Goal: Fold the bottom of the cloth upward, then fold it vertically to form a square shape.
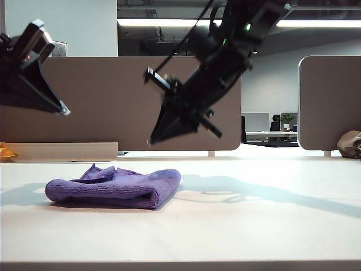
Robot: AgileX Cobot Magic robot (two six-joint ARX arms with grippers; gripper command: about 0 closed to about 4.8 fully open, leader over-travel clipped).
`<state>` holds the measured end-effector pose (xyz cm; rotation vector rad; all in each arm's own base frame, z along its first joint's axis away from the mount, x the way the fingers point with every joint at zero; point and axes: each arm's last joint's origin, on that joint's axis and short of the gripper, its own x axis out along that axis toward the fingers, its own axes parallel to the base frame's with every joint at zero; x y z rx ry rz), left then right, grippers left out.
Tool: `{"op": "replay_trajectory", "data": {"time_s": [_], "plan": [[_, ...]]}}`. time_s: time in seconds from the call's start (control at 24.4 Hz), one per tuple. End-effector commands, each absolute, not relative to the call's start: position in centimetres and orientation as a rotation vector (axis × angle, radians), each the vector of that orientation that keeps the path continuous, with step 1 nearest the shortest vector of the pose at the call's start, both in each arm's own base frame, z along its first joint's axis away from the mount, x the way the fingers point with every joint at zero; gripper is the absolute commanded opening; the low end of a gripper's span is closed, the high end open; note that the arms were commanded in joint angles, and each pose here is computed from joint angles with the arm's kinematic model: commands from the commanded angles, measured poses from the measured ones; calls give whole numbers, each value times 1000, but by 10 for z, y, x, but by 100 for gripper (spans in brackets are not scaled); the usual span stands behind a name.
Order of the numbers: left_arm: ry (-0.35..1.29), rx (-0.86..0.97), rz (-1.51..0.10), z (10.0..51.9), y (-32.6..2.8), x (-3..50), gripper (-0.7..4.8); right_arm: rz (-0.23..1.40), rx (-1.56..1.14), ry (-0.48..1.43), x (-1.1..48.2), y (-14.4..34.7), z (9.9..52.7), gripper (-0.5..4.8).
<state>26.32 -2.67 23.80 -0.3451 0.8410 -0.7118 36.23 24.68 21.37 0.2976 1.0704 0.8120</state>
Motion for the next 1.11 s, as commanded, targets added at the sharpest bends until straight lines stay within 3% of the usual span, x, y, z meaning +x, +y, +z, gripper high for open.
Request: {"op": "replay_trajectory", "data": {"time_s": [0.04,0.25,0.74,0.9,1.11], "plan": [[794,-328,-720,251,-26,256,-6,841,257,1062,355,242,228,-5],[709,-289,-713,275,-25,236,-6,860,108,1043,337,231,252,-5],[276,-106,-559,351,-19,143,-6,878,-72,605,280,190,364,-5],[162,-74,-532,364,-17,112,-6,857,-66,487,256,174,374,-5],[133,-65,-531,355,-16,83,-6,801,-58,342,218,148,365,-5]]}}
